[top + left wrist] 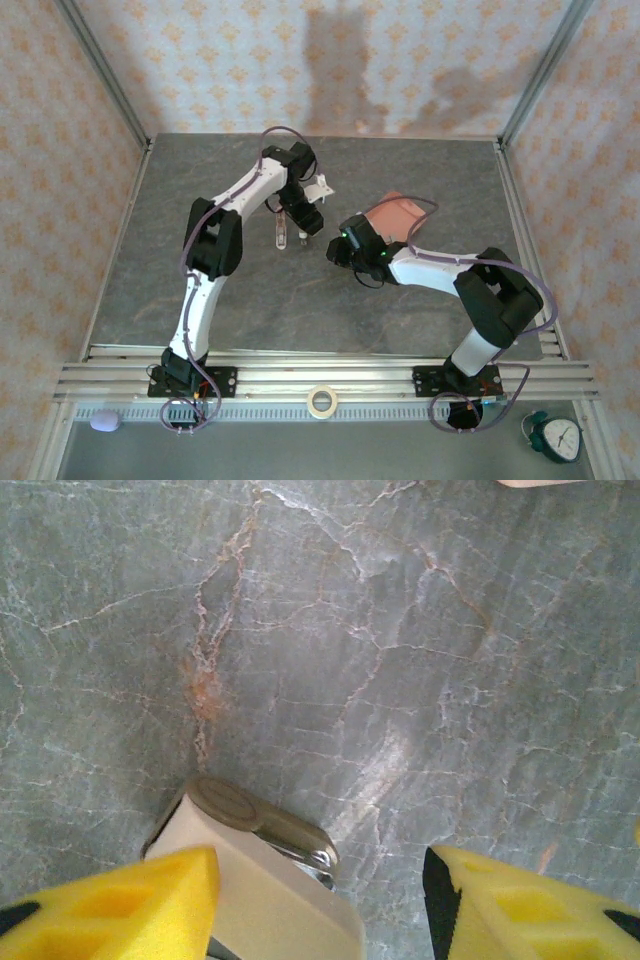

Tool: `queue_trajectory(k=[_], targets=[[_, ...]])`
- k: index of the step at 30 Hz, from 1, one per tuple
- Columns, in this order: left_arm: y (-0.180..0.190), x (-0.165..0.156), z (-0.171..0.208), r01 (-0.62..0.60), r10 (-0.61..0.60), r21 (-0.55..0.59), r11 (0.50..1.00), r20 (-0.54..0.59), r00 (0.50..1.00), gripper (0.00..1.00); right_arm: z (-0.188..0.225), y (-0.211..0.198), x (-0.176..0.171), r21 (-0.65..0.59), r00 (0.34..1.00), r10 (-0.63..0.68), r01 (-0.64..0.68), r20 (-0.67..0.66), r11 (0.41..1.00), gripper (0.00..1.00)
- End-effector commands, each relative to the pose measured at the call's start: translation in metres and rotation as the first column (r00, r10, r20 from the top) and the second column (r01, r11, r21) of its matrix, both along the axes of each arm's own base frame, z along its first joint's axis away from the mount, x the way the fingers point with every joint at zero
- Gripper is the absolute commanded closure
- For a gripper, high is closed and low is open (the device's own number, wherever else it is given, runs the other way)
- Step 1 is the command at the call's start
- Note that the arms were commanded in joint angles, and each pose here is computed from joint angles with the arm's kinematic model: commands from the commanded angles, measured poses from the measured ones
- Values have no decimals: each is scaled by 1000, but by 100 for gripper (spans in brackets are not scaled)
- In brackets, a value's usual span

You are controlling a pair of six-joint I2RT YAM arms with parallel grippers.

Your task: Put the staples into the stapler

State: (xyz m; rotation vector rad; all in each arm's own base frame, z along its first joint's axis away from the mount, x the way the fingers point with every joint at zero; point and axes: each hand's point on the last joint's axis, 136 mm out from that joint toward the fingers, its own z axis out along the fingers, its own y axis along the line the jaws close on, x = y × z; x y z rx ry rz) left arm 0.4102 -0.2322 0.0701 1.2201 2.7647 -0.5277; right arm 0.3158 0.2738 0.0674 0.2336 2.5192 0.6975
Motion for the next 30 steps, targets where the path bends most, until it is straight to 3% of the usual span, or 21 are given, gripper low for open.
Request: queue_trajectory(k=[1,7,11,14,22,27,30], targets=[[-1,-11,16,0,0,-14,1000,0,1000,42,16,-5,4,-7,999,-18,19,44,1000,64],[-5,-7,47,-67,73,-75,995,82,994,38,25,-4,4,3,998,-16,16,53,1000,64],[-2,-3,75,-169,192,-139,976,173,966,36,34,2,5,32,999,-8,7,54,999,64],[4,-6,96,-279,324,-219,935,205,923,37,40,13,7,78,999,10,-14,48,997,63],[38,-31,105,-546,620,-343,765,160,768,40,57,42,25,225,998,53,-55,14,973,63],[35,-48,89,-637,733,-477,605,22,679,44,65,60,47,447,998,57,-35,-36,894,62],[39,-53,80,-683,791,-528,504,-36,611,44,64,68,58,492,997,57,-22,-57,870,62]])
